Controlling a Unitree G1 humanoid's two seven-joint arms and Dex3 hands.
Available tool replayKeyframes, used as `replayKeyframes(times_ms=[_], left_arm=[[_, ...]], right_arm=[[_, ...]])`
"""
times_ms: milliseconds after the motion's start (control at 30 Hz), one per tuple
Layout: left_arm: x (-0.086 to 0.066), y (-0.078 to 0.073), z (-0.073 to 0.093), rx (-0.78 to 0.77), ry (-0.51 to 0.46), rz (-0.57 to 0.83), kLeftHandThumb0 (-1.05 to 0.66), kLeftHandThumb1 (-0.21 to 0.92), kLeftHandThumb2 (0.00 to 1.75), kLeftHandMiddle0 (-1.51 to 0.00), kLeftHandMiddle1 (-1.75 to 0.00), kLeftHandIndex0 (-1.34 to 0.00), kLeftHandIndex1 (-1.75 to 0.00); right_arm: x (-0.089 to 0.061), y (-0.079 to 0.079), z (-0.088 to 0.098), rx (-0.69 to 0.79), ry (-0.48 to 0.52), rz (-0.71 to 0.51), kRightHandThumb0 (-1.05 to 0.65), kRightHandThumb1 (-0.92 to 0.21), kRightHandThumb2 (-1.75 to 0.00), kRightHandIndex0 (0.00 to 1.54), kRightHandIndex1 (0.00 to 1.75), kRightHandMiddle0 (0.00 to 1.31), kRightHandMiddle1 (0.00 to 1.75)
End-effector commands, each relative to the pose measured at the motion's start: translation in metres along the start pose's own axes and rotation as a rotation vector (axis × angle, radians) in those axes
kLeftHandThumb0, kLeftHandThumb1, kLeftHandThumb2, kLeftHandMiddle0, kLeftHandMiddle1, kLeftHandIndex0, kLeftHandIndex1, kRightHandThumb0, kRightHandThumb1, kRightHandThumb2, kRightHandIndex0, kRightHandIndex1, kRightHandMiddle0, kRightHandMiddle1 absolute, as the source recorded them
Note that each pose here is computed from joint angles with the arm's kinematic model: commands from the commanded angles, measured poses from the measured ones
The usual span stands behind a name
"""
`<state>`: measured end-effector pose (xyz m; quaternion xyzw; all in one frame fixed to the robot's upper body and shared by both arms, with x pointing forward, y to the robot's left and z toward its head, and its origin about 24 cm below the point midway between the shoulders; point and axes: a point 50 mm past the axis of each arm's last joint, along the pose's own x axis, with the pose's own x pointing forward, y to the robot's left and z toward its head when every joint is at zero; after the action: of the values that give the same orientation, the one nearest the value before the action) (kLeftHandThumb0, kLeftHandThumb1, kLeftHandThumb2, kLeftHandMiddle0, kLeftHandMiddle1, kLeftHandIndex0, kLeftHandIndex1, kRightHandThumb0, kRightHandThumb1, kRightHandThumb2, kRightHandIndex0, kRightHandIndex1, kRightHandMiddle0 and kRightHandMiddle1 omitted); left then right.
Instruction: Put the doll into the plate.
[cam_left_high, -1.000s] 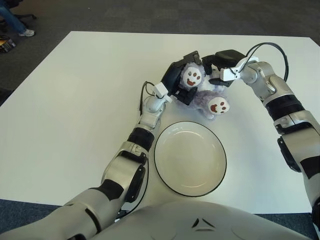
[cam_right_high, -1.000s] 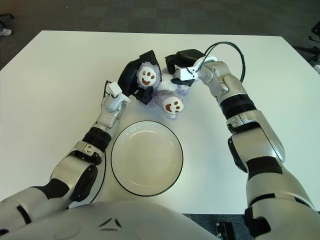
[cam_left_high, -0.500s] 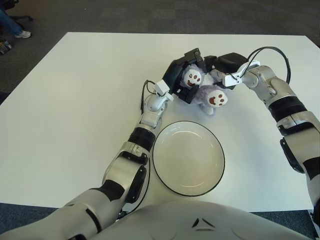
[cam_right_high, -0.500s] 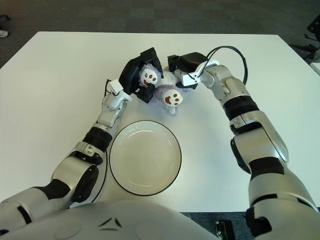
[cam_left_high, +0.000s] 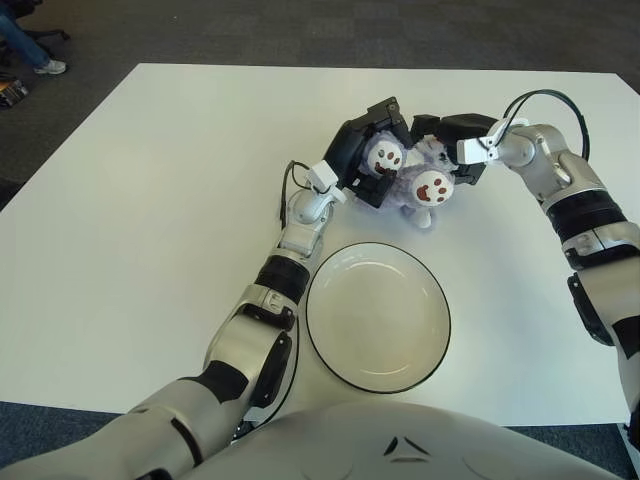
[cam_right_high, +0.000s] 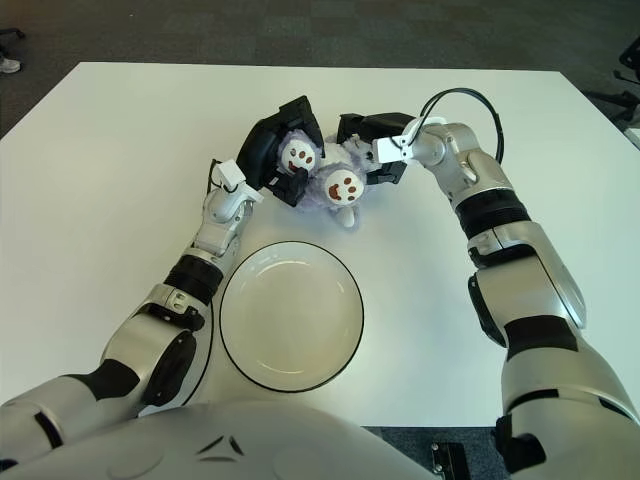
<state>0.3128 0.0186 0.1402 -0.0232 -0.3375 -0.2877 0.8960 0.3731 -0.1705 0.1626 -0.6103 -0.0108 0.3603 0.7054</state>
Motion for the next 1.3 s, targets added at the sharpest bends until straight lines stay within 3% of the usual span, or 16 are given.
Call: replayKeyframes(times_ms=[0, 333, 500, 633, 667, 767, 800, 967, 1133, 1267], left_arm=[[0.000, 0.001, 0.000, 0.019, -0.001, 0.016, -0.01, 0.10, 1.52, -0.68, -1.70, -0.68, -1.68], [0.000, 0.001, 0.000, 0.041, 0.001, 0.024, -0.01, 0.09, 1.53, -0.70, -1.69, -0.69, -1.67], [0.000, 0.002, -0.001, 0.026, 0.013, 0.015, -0.01, 0.08, 1.53, -0.70, -1.69, -0.70, -1.67], [0.001, 0.003, -0.002, 0.029, 0.018, 0.016, -0.01, 0.08, 1.53, -0.70, -1.69, -0.70, -1.67], [0.001, 0.003, -0.002, 0.026, 0.016, 0.014, -0.01, 0.08, 1.53, -0.70, -1.69, -0.70, -1.67], [0.001, 0.003, -0.003, 0.017, 0.011, 0.010, -0.01, 0.09, 1.53, -0.70, -1.69, -0.69, -1.67], [0.001, 0.003, -0.003, 0.012, 0.009, 0.009, -0.01, 0.09, 1.53, -0.70, -1.69, -0.69, -1.67], [0.002, 0.003, -0.003, -0.005, 0.003, 0.013, -0.01, 0.09, 1.53, -0.69, -1.69, -0.69, -1.67], [0.002, 0.004, -0.004, 0.021, 0.014, 0.023, 0.00, 0.09, 1.53, -0.69, -1.69, -0.69, -1.67], [0.003, 0.003, -0.004, 0.012, 0.019, 0.021, 0.00, 0.09, 1.53, -0.69, -1.69, -0.69, -1.67]], right_arm=[[-0.003, 0.013, -0.006, 0.101, 0.036, 0.125, 0.47, -0.31, -1.11, 0.77, 1.45, 0.00, 1.10], [-0.013, 0.005, -0.002, 0.235, 0.035, 0.164, 0.47, -0.30, -1.17, 0.74, 1.51, 0.00, 1.03], [-0.016, 0.002, 0.001, 0.280, 0.036, 0.142, 0.43, -0.43, -1.05, 0.61, 1.58, 0.00, 0.69], [-0.018, 0.002, 0.004, 0.309, 0.020, 0.106, 0.41, -0.50, -0.97, 0.55, 1.60, 0.00, 0.52], [-0.020, 0.002, 0.005, 0.316, 0.001, 0.086, 0.32, -0.41, -1.08, 0.35, 1.17, 0.00, 0.45], [-0.022, 0.003, 0.008, 0.325, -0.033, 0.049, 0.24, -0.27, -1.27, 0.15, 0.55, 0.00, 0.34], [-0.023, 0.004, 0.008, 0.332, -0.043, 0.038, 0.23, -0.24, -1.30, 0.11, 0.43, 0.00, 0.31], [-0.025, 0.006, 0.011, 0.353, -0.083, -0.017, 0.24, -0.23, -1.36, 0.05, 0.22, 0.00, 0.22], [-0.026, 0.009, 0.016, 0.318, -0.076, -0.059, 0.25, -0.24, -1.37, 0.07, 0.17, 0.00, 0.20], [-0.026, 0.010, 0.019, 0.284, -0.095, -0.086, 0.15, -0.28, -1.32, 0.07, 0.14, 0.00, 0.16]])
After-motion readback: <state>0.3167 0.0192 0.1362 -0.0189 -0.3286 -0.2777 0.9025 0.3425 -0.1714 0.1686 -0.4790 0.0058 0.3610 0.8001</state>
